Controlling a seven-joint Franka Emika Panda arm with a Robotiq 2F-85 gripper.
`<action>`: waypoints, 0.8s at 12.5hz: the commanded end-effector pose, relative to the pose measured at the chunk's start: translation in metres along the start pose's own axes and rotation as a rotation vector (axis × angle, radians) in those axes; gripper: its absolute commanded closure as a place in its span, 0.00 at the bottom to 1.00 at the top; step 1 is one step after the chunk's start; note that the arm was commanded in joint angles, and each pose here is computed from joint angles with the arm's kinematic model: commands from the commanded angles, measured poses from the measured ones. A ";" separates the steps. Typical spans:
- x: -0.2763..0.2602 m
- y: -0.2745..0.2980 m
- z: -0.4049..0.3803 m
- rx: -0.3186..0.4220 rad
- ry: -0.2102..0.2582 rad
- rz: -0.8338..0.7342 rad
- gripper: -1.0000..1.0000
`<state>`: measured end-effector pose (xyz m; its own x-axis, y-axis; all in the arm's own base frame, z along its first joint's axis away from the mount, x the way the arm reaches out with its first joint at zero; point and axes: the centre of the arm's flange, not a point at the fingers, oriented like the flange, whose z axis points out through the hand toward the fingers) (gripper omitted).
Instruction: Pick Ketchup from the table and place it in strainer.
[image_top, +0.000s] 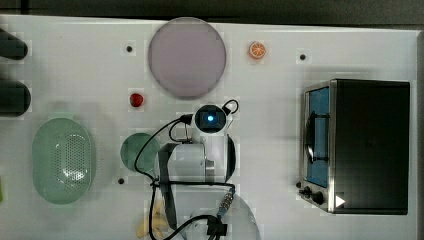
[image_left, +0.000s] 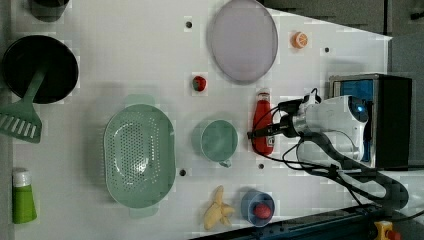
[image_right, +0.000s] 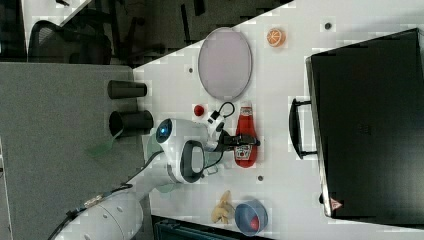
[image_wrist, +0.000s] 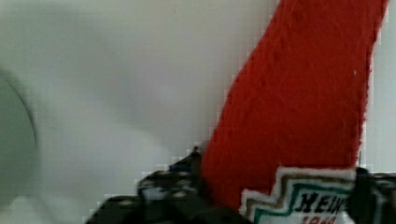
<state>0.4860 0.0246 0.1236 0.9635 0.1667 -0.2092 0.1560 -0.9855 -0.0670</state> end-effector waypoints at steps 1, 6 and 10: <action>0.015 0.004 -0.040 -0.016 0.077 -0.038 0.37; 0.002 -0.016 -0.156 -0.063 0.107 -0.057 0.37; -0.023 -0.068 -0.278 -0.118 0.180 -0.051 0.37</action>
<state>0.5091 0.0470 0.3610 0.9740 0.2029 -0.1003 0.2067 -0.9780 0.0291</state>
